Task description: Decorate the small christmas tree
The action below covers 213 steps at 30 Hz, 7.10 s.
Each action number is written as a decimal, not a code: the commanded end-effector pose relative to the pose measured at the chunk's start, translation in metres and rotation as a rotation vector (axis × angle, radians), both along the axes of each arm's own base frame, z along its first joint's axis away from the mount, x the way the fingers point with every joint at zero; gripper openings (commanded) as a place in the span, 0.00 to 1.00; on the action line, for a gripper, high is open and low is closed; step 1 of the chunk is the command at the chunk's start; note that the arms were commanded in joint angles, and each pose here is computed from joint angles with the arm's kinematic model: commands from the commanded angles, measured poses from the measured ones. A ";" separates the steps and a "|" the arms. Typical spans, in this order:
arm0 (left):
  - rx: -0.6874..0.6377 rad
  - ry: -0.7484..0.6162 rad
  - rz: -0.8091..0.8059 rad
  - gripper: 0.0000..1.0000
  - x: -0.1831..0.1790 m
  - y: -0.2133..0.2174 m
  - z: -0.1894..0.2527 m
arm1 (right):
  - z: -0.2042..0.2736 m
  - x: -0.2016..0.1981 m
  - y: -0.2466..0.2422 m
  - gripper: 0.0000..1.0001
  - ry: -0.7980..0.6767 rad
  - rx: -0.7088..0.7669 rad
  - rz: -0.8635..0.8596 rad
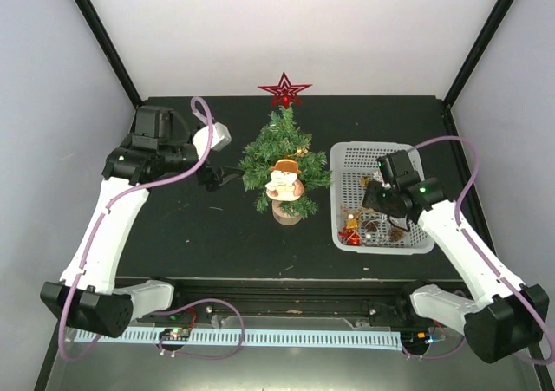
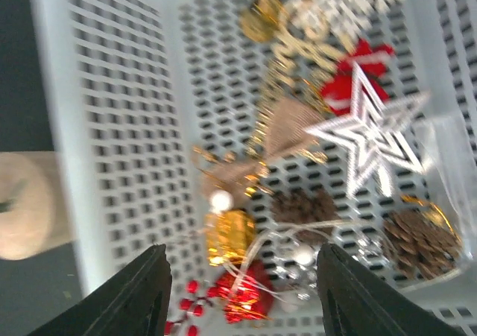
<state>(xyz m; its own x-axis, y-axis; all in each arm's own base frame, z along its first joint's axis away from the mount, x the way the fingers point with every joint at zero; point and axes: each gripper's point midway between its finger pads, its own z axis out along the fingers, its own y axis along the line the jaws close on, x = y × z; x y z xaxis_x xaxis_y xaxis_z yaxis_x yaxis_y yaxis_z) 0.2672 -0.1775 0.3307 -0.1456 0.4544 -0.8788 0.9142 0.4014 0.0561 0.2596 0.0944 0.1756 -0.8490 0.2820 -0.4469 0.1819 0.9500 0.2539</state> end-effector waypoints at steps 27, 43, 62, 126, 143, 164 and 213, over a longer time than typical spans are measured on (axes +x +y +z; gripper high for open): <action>-0.155 0.074 -0.088 0.96 0.016 -0.016 -0.004 | -0.113 0.004 -0.035 0.02 0.243 0.202 -0.227; -0.143 -0.142 -0.174 0.97 -0.053 -0.008 0.100 | 0.101 -0.006 -0.053 0.01 -0.332 0.146 -0.120; -0.223 -0.179 -0.582 0.99 -0.183 -0.073 0.162 | 0.409 -0.140 0.016 0.01 -1.048 0.593 0.380; -0.229 0.007 -0.617 0.99 -0.134 -0.296 0.032 | 0.543 -0.197 0.048 0.01 -1.181 0.965 0.739; -0.279 0.064 -0.631 0.99 -0.168 -0.307 0.060 | 0.554 -0.201 0.043 0.01 -1.237 1.012 0.725; -0.198 0.047 -0.592 0.06 -0.169 -0.325 0.033 | 0.557 -0.211 0.043 0.01 -1.252 0.998 0.743; -0.206 -0.715 -0.223 0.02 -0.158 -0.045 0.252 | 0.547 -0.074 0.060 0.01 -1.168 1.015 0.706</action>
